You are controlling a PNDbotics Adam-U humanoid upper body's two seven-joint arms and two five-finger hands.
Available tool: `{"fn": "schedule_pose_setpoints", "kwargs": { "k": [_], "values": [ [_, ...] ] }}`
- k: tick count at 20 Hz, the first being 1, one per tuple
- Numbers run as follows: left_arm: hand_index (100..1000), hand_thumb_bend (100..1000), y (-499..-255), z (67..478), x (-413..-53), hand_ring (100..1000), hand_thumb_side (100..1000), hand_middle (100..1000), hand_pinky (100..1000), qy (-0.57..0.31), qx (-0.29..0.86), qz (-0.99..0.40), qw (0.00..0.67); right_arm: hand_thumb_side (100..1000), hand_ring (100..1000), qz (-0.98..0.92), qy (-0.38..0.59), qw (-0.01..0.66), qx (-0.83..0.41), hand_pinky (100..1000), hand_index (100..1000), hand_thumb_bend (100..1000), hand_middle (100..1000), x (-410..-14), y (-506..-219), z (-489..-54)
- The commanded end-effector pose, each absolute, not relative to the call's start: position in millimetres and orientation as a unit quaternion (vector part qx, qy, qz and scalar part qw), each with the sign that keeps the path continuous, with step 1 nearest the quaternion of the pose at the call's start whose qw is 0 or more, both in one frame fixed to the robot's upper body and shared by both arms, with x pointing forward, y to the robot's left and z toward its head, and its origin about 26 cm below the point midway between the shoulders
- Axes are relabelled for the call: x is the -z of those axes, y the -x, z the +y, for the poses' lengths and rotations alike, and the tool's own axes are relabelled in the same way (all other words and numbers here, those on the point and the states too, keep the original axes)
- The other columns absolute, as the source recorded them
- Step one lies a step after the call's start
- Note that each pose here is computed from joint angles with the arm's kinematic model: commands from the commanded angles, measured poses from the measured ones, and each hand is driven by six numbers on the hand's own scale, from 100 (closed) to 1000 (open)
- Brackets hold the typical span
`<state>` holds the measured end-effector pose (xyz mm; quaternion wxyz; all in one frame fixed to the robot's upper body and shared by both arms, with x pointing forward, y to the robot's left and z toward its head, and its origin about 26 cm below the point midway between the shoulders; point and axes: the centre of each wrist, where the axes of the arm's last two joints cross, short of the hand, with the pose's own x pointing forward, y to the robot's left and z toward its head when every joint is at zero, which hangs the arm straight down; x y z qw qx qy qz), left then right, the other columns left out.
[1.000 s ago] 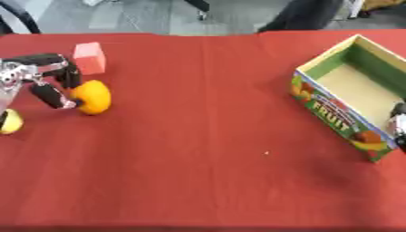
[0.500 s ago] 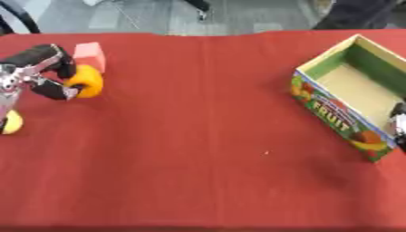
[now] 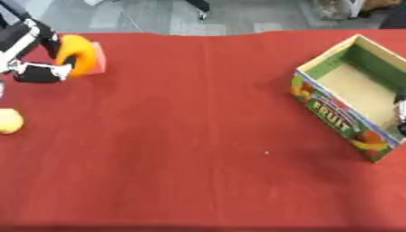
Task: Pick up the objects with one hand, pass them to the other hand, and then place them into the box on the other side of the table.
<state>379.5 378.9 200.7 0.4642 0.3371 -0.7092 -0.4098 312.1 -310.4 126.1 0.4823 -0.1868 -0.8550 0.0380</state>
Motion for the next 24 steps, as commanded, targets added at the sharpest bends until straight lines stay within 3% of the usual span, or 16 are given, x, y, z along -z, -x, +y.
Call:
{"fn": "schedule_pose_setpoints", "kwargs": {
  "k": [1,2,4,5,8,9,10,24],
  "values": [
    [389,100,-366.1,375.5,-223.1,453,100,346,676,-0.329,0.355,-0.757,0.439,333,679,-0.879,0.196,0.429,-0.071,653,739,161,629,-162.8,-315.2,-315.6],
    [386,100,-363.2,372.2,-221.5,451,100,344,679,-0.321,0.342,-0.766,0.439,331,679,-0.883,0.196,0.418,-0.079,655,741,160,630,-170.1,-316.7,-315.1],
    [383,100,-357.6,363.2,-215.8,449,100,343,684,-0.297,0.309,-0.789,0.440,363,680,-0.893,0.191,0.394,-0.102,657,744,264,626,-186.9,-320.1,-312.4],
    [382,100,-355.0,358.1,-212.9,448,114,340,685,-0.283,0.294,-0.800,0.440,327,680,-0.897,0.187,0.383,-0.116,658,747,157,631,-194.1,-321.5,-310.4],
    [381,100,-347.3,340.8,-205.1,447,142,340,688,-0.235,0.253,-0.829,0.440,325,680,-0.905,0.163,0.357,-0.162,660,753,155,632,-211.7,-326.1,-301.3],
    [381,100,-344.7,334.5,-202.9,446,156,340,689,-0.219,0.243,-0.837,0.438,297,680,-0.906,0.155,0.350,-0.180,661,759,221,630,-216.7,-327.8,-297.0],
    [383,100,-342.4,328.9,-201.2,448,163,341,690,-0.203,0.236,-0.844,0.438,322,680,-0.906,0.146,0.344,-0.197,661,760,153,632,-220.6,-329.5,-292.7],
    [392,100,-338.3,262.9,-164.7,462,275,352,721,0.012,0.230,-0.849,0.475,304,664,-0.855,-0.081,0.226,-0.460,663,749,146,606,-249.8,-338.0,-182.8]
  ]
}}
